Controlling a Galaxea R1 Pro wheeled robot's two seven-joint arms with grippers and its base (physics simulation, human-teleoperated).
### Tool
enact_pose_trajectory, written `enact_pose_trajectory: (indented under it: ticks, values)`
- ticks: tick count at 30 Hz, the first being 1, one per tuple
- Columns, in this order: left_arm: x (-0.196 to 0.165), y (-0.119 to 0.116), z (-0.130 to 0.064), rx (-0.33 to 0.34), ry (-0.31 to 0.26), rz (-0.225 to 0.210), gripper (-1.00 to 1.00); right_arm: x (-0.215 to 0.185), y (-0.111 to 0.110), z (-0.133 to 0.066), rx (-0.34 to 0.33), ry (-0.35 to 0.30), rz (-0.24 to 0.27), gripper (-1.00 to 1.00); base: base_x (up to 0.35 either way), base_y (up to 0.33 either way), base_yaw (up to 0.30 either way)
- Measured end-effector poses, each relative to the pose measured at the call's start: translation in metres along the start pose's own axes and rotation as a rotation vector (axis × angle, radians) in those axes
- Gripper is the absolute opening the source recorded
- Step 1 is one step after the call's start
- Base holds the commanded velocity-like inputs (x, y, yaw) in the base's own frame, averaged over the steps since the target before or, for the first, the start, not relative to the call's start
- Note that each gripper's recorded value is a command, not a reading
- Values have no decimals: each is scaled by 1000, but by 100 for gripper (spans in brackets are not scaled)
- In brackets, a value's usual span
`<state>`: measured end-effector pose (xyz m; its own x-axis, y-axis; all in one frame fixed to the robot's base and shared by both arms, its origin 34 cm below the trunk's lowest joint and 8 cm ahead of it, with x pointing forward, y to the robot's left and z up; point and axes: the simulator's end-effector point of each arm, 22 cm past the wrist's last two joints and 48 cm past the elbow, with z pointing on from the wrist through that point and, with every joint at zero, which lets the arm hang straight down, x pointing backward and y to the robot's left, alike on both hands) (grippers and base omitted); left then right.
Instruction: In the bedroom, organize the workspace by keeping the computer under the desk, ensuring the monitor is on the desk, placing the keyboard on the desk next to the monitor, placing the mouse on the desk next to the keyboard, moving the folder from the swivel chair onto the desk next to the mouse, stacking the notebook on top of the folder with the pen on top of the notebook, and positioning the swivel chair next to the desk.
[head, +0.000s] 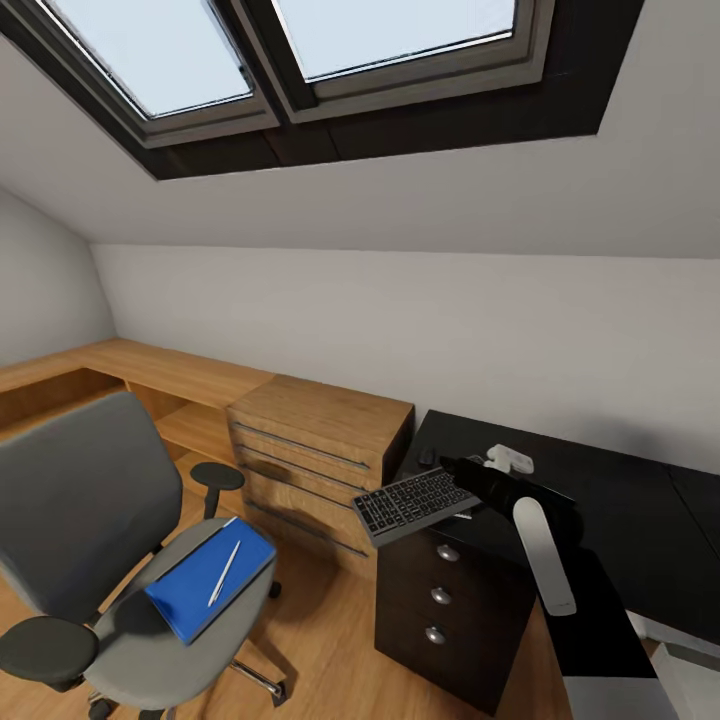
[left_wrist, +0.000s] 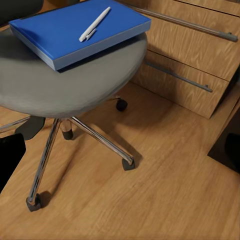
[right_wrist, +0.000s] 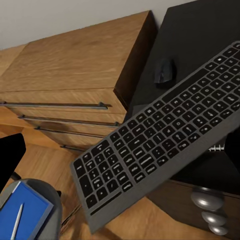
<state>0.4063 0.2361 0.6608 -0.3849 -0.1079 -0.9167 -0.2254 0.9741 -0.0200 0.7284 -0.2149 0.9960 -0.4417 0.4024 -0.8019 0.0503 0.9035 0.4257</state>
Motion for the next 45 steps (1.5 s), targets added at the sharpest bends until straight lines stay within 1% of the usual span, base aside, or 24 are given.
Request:
enact_pose_trajectory:
  ticks: [11,14,19,22,26,28,30,35,45]
  values:
    - [1,0,0,0,2,1,100,2,1,1,-2,3,-2,100,-3,0,0]
    - [6,1,-2,1,13,7,100,3,3,1,-4,5,-4,100,-159,41,0]
    - [10,1,-3,3,23,12,100,12,14,3,-23,19,-26,100,-217,83,0]
    - [11,1,-4,4,24,13,100,14,17,3,-26,22,-33,100,-71,26,0]
    - [15,2,-6,6,33,18,100,14,18,3,-30,23,-38,100,97,5,0]
    - [22,3,-9,12,49,36,100,14,20,2,-33,22,-39,100,280,1,3]
    - [23,3,-10,13,51,39,100,14,20,2,-33,22,-40,100,264,0,59]
    - [24,2,-10,14,53,41,100,15,21,3,-33,23,-43,100,142,0,168]
    - [25,-2,-11,22,54,43,100,17,22,4,-34,26,-47,100,18,0,250]
